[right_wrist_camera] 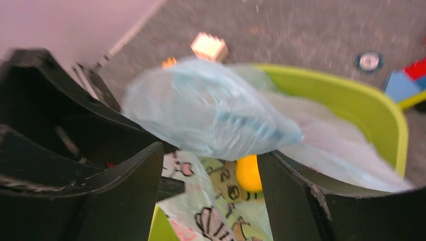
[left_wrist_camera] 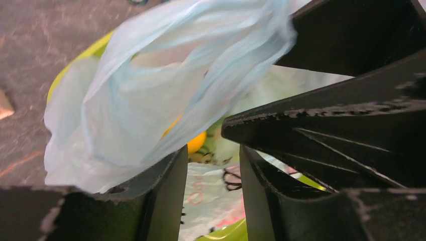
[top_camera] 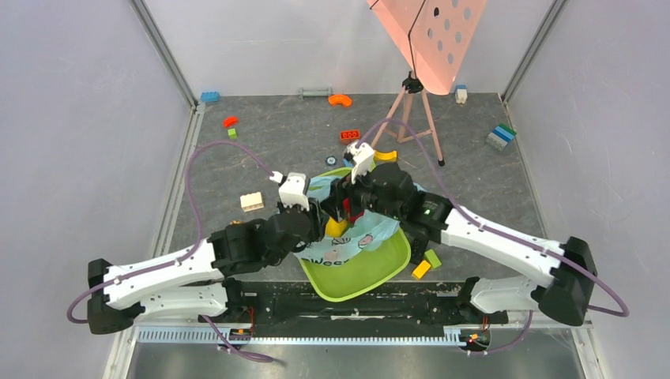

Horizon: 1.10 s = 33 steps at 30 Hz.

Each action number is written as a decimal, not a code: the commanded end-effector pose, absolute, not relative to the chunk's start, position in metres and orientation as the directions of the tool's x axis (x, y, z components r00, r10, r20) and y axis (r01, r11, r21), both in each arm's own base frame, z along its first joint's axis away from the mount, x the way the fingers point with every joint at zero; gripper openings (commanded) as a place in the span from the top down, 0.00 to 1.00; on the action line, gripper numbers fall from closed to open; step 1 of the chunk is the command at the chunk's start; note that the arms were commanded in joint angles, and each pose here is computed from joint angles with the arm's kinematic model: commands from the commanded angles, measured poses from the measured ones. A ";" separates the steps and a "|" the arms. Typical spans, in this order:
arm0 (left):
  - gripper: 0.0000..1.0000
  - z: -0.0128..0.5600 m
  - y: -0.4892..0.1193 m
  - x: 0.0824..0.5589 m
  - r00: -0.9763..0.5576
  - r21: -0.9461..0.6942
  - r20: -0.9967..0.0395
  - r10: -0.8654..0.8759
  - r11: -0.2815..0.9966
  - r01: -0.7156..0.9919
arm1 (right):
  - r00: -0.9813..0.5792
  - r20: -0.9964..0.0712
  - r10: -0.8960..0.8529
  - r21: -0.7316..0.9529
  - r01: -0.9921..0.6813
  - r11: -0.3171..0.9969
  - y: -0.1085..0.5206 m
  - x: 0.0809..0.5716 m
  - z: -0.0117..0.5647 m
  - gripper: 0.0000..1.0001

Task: Take the fake fruits out of the plastic bag
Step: Adjust the plastic bag in the bin, then pick up the plastic bag from the bin.

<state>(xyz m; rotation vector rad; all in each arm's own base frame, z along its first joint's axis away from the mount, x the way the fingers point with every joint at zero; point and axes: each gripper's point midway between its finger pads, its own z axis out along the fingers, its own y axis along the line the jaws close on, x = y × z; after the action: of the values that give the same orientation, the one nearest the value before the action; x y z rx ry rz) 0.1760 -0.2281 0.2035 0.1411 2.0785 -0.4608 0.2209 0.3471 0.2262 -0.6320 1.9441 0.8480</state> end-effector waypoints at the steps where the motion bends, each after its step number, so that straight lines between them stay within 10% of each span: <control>1: 0.50 0.253 -0.235 0.181 -0.463 -0.286 -0.880 -0.106 0.897 0.338 | -0.395 -0.917 -0.053 0.291 -0.756 0.587 0.342 0.212 0.301 0.27; 10: 0.52 0.247 -0.239 0.175 -0.484 -0.307 -0.870 -0.100 0.877 0.370 | -0.077 -0.941 -0.328 -0.110 -0.850 0.516 0.305 0.209 0.308 0.10; 19: 0.52 0.237 -0.235 0.173 -0.498 -0.322 -0.860 -0.114 0.879 0.353 | 0.340 -0.738 -0.583 -0.562 -0.787 0.253 0.285 0.222 0.268 0.04; 33: 0.53 0.231 -0.233 0.170 -0.509 -0.331 -0.853 -0.118 0.875 0.352 | 0.341 -0.533 -0.774 -0.678 -0.719 0.151 0.302 0.299 0.240 0.05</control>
<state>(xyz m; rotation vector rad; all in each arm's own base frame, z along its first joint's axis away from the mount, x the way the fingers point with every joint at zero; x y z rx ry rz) 0.1700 -0.2340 0.2269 0.1933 2.0441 -0.5500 0.2742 0.2991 0.2140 -1.6049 1.4501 0.0133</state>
